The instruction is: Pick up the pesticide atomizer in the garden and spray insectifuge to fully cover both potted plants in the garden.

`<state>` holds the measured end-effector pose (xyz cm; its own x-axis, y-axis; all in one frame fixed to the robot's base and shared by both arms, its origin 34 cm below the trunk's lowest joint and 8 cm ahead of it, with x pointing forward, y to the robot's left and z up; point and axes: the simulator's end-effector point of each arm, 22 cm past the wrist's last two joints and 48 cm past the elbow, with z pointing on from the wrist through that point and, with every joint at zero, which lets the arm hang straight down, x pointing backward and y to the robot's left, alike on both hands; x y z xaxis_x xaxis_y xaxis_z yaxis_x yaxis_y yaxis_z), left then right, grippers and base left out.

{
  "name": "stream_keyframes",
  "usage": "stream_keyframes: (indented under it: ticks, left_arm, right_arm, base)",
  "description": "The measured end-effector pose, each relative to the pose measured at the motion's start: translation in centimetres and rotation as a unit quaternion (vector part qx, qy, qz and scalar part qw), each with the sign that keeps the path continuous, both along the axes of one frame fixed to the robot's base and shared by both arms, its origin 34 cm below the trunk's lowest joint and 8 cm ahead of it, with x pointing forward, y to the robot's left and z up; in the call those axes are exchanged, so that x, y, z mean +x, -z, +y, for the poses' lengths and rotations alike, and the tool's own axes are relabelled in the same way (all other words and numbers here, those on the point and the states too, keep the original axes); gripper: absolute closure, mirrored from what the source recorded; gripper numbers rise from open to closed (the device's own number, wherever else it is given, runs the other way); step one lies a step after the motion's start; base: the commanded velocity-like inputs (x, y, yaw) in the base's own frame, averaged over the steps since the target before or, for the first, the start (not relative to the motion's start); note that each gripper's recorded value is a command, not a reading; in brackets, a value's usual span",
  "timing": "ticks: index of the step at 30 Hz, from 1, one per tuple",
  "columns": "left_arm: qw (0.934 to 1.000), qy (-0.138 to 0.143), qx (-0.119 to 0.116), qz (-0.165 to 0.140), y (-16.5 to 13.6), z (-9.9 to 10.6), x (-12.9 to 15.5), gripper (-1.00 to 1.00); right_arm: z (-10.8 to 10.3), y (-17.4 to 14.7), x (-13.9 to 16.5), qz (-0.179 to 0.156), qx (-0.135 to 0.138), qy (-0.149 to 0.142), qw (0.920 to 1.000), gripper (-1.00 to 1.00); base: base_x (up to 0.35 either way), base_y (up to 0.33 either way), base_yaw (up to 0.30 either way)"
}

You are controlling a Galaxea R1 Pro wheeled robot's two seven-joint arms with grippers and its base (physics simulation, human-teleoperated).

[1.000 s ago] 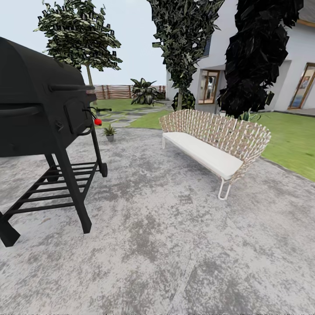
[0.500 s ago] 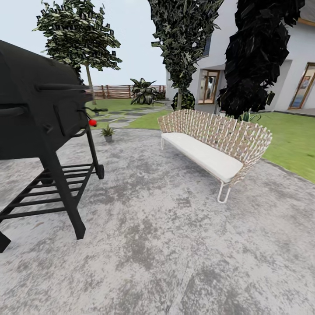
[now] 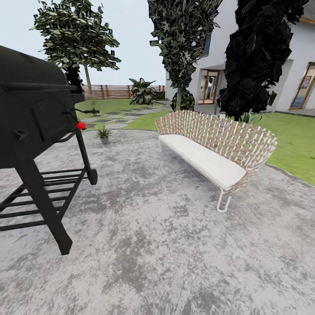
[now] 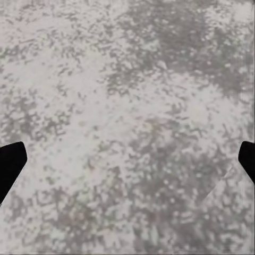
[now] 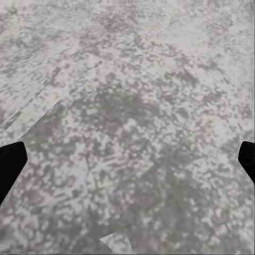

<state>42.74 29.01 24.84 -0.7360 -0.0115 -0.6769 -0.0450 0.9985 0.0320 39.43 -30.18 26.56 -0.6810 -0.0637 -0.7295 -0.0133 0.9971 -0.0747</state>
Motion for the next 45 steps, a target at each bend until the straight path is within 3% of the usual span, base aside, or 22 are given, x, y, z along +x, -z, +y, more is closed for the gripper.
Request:
stream_keyframes:
  ticks: [21,45]
  left_arm:
    - [1.0000,-0.001,0.001,0.008,0.39,0.16,-0.65,-1.00]
    - [1.0000,-0.001,0.001,0.008,0.41,0.15,-0.68,-1.00]
  right_arm:
    - [0.05,-0.01,0.02,-0.001,0.001,0.003,1.0000,-1.00]
    - [0.16,0.07,-0.08,0.001,0.002,0.003,1.0000,-1.00]
  base:
    - [0.340,0.041,0.128]
    - [0.333,-0.069,0.005]
